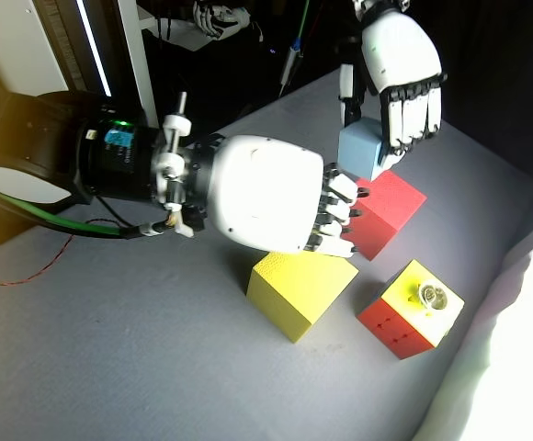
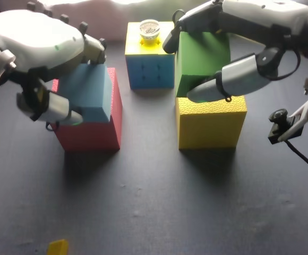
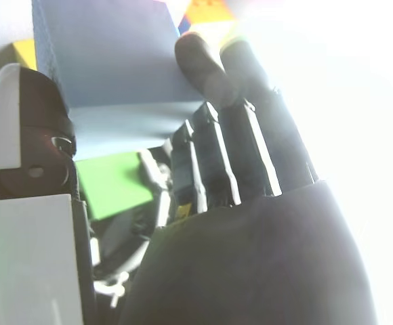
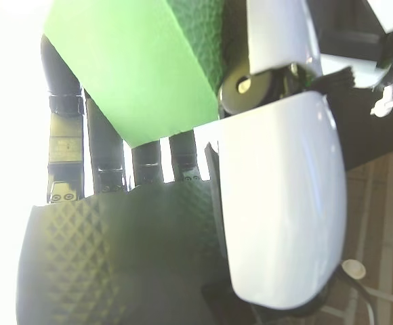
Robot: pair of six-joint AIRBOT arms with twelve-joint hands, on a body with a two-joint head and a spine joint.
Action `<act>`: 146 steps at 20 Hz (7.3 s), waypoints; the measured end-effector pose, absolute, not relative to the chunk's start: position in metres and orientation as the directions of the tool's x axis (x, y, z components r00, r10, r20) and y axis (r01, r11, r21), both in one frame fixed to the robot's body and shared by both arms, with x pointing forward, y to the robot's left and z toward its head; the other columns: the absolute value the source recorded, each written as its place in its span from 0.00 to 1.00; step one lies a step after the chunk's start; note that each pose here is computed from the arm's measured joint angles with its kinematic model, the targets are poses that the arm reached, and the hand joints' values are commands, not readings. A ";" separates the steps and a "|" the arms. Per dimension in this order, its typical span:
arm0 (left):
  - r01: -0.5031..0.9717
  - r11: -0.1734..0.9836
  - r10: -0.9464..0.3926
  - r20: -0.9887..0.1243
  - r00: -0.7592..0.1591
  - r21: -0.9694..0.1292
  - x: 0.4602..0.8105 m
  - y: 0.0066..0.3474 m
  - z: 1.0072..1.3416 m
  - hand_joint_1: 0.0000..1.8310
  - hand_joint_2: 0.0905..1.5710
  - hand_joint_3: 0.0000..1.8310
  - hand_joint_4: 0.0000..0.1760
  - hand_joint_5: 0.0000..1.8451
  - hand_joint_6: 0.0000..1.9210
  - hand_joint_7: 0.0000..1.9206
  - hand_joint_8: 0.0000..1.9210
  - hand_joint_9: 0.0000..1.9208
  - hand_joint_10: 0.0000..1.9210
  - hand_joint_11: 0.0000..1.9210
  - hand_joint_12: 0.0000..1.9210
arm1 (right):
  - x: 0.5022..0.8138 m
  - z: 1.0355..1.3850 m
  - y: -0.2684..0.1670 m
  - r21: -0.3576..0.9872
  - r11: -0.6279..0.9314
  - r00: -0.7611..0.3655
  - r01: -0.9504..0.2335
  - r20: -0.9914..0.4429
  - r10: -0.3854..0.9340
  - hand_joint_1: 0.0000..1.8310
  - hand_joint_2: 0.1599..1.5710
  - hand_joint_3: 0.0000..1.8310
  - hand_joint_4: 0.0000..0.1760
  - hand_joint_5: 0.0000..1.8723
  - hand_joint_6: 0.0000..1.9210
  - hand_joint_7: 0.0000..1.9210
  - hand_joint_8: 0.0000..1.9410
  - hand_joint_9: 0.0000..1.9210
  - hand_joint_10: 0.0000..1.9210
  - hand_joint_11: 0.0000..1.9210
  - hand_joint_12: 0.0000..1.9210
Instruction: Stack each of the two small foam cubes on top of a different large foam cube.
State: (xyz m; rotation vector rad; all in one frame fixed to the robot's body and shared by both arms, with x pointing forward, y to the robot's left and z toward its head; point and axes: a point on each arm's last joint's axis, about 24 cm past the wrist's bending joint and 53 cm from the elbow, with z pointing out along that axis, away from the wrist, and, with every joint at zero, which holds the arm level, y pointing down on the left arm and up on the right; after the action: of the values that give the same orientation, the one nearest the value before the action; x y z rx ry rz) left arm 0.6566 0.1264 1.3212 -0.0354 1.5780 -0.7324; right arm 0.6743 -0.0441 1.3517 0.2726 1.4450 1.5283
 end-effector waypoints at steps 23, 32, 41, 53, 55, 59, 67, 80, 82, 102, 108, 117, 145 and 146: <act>0.419 0.789 -0.420 -0.893 -0.164 -0.449 0.696 0.134 1.316 0.74 0.71 0.00 0.00 0.50 0.51 0.48 0.58 0.42 0.74 0.27 0.88 | 0.716 1.325 -0.040 0.850 0.298 -0.493 -0.434 -0.501 0.711 0.67 0.67 0.00 0.00 0.53 0.45 0.54 0.53 0.53 0.25 0.27 0.61; 0.408 0.792 -0.419 -0.891 -0.176 -0.453 0.699 0.137 1.309 0.74 0.73 0.00 0.00 0.44 0.54 0.46 0.64 0.39 0.78 0.24 0.91 | 0.716 1.318 -0.039 0.842 0.320 -0.492 -0.434 -0.519 0.699 0.67 0.68 0.00 0.00 0.52 0.46 0.52 0.54 0.52 0.25 0.26 0.61; 0.402 0.793 -0.423 -0.888 -0.179 -0.458 0.700 0.139 1.308 0.55 0.76 0.00 0.00 0.25 0.53 0.32 0.61 0.21 0.72 0.05 0.95 | 0.716 1.319 -0.039 0.835 0.325 -0.485 -0.444 -0.529 0.697 0.52 0.66 0.00 0.00 0.39 0.08 0.44 0.01 0.40 0.06 0.14 0.60; 0.397 0.807 -0.401 -0.899 -0.175 -0.437 0.701 0.141 1.302 0.38 0.75 0.00 0.00 0.14 0.09 0.24 0.02 0.12 0.31 0.00 0.65 | 0.714 1.319 -0.037 0.812 0.349 -0.470 -0.468 -0.563 0.679 0.43 0.66 0.00 0.00 0.21 0.00 0.23 0.00 0.23 0.00 0.05 0.45; 0.397 0.807 -0.401 -0.899 -0.175 -0.437 0.701 0.141 1.302 0.37 0.74 0.00 0.00 0.14 0.08 0.23 0.01 0.12 0.30 0.00 0.64 | 0.715 1.320 -0.038 0.809 0.352 -0.467 -0.470 -0.567 0.678 0.40 0.66 0.00 0.00 0.19 0.00 0.21 0.00 0.21 0.00 0.03 0.44; 0.404 0.804 -0.399 -0.899 -0.180 -0.437 0.702 0.136 1.302 0.32 0.69 0.00 0.00 0.13 0.01 0.19 0.00 0.13 0.18 0.00 0.56 | 0.717 1.329 -0.040 0.797 0.355 -0.448 -0.490 -0.579 0.682 0.38 0.64 0.00 0.00 0.15 0.00 0.17 0.00 0.17 0.00 0.01 0.42; 0.403 0.803 -0.401 -0.898 -0.179 -0.439 0.702 0.136 1.302 0.30 0.67 0.00 0.00 0.13 0.00 0.19 0.00 0.16 0.08 0.00 0.53 | 0.718 1.327 -0.041 0.787 0.370 -0.442 -0.494 -0.594 0.673 0.44 0.60 0.00 0.00 0.12 0.00 0.15 0.00 0.15 0.00 0.00 0.38; 0.410 0.796 -0.412 -0.895 -0.173 -0.446 0.698 0.132 1.308 0.29 0.69 0.00 0.00 0.13 0.01 0.19 0.00 0.17 0.06 0.00 0.52 | 0.720 1.326 -0.052 0.782 0.388 -0.429 -0.487 -0.601 0.674 0.44 0.60 0.00 0.00 0.10 0.00 0.11 0.00 0.12 0.00 0.00 0.33; 0.411 0.795 -0.412 -0.895 -0.173 -0.446 0.697 0.131 1.308 0.28 0.70 0.00 0.00 0.12 0.00 0.18 0.00 0.17 0.05 0.00 0.50 | 0.722 1.327 -0.060 0.785 0.392 -0.423 -0.480 -0.599 0.680 0.41 0.62 0.00 0.00 0.07 0.00 0.09 0.00 0.10 0.00 0.00 0.29; 0.387 0.804 -0.422 -0.892 -0.162 -0.451 0.691 0.148 1.309 0.29 0.68 0.00 0.00 0.12 0.00 0.18 0.00 0.18 0.01 0.00 0.48 | 0.692 1.350 -0.134 0.725 0.511 -0.337 -0.463 -0.677 0.654 0.40 0.43 0.00 0.00 0.00 0.00 0.00 0.00 0.00 0.00 0.00 0.00; 0.373 0.811 -0.425 -0.892 -0.154 -0.450 0.695 0.156 1.309 0.31 0.67 0.00 0.00 0.12 0.00 0.17 0.00 0.17 0.01 0.00 0.47 | 0.677 1.347 -0.172 0.633 0.614 -0.246 -0.472 -0.763 0.598 0.49 0.41 0.00 0.00 0.00 0.00 0.00 0.00 0.00 0.00 0.00 0.00; 0.344 0.830 -0.421 -0.898 -0.132 -0.440 0.700 0.177 1.310 0.42 0.60 0.00 0.00 0.00 0.00 0.01 0.00 0.02 0.00 0.00 0.18 | 0.662 1.318 -0.196 0.470 0.751 -0.191 -0.464 -0.881 0.434 0.58 0.41 0.00 0.00 0.00 0.00 0.00 0.00 0.00 0.00 0.01 0.00; 0.143 0.905 -0.349 -0.892 -0.287 -0.400 0.600 0.257 1.221 0.36 0.55 0.00 0.00 0.01 0.00 0.05 0.00 0.07 0.01 0.00 0.30 | 0.638 1.312 -0.159 0.291 0.752 -0.125 -0.591 -0.955 0.271 0.52 0.41 0.00 0.00 0.00 0.00 0.00 0.00 0.00 0.00 0.00 0.00; 0.155 0.905 -0.339 -0.892 -0.297 -0.396 0.595 0.253 1.219 0.36 0.55 0.00 0.00 0.03 0.01 0.06 0.01 0.08 0.01 0.00 0.34 | 0.637 1.313 -0.158 0.291 0.750 -0.125 -0.594 -0.954 0.271 0.52 0.40 0.00 0.00 0.00 0.00 0.00 0.00 0.00 0.00 0.01 0.00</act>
State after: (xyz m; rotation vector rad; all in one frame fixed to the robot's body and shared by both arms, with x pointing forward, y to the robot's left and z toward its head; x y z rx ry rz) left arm 0.5954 0.2532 1.2192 -0.1376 1.8105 -0.4882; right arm 0.6370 -0.1578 1.3127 -0.2727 1.5272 0.7554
